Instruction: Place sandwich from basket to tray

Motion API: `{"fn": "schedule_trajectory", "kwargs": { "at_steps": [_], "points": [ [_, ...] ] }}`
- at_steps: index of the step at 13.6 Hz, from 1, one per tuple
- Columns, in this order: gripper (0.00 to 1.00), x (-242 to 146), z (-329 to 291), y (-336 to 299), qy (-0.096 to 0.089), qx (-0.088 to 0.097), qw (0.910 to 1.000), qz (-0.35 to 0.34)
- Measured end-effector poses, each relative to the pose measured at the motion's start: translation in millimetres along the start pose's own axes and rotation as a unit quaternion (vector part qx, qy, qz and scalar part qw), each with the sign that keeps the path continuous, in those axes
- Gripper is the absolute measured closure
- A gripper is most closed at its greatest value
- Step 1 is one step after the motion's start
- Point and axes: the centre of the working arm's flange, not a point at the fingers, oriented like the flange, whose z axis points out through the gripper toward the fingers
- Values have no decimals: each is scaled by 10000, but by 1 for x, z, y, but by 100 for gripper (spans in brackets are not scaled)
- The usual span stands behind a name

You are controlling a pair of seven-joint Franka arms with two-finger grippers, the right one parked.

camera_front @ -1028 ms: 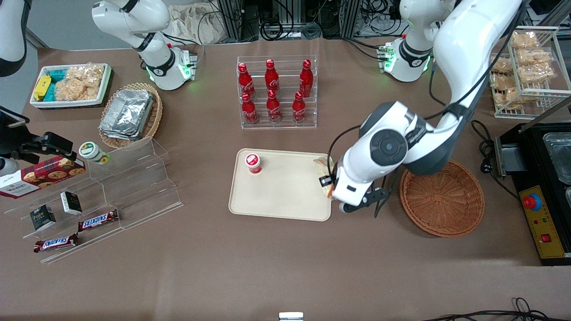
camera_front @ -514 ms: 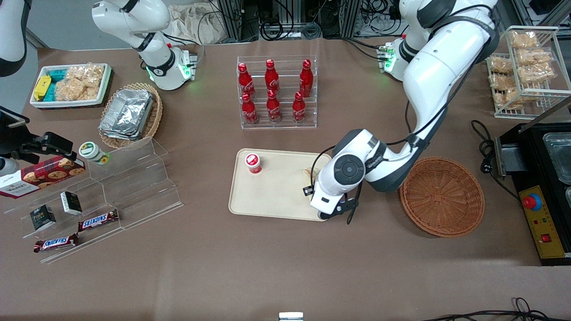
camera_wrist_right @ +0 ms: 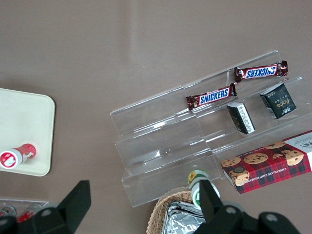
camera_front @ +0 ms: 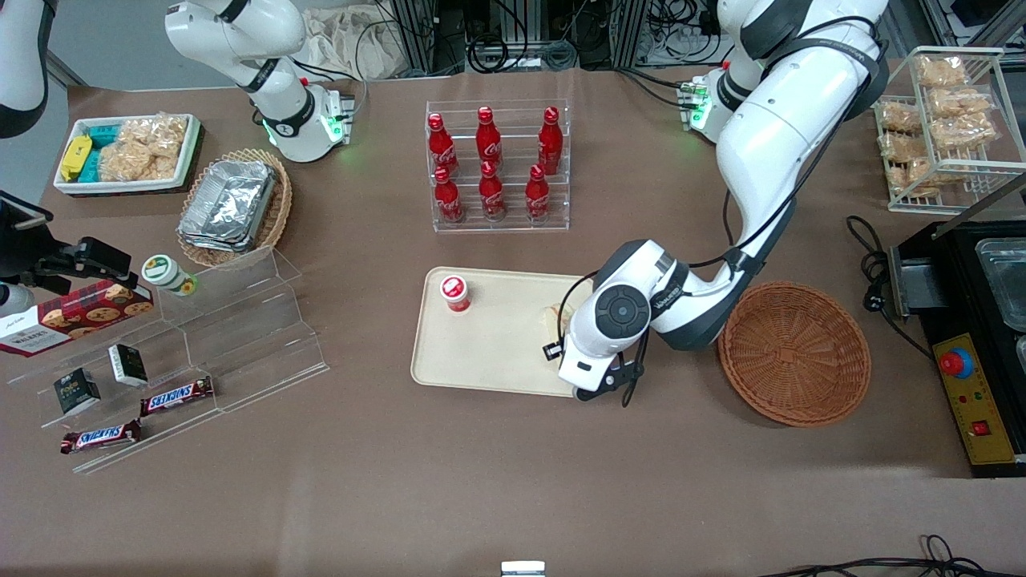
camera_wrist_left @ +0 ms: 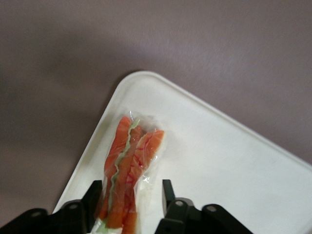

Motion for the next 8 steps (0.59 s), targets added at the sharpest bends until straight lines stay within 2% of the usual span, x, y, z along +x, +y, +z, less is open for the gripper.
{"fn": "schedule_trajectory", "kwargs": {
  "at_steps": [3,4,7,8],
  "points": [
    [9,8,-75,0,499,-263,9963,-652],
    [1,11,-107,-7,645,-268,9943,-810],
    [0,25,-196,-48,1022,-91,9876,-1187],
    [0,32,-221,-64,1141,-88,9845,-1329]
  ]
}}
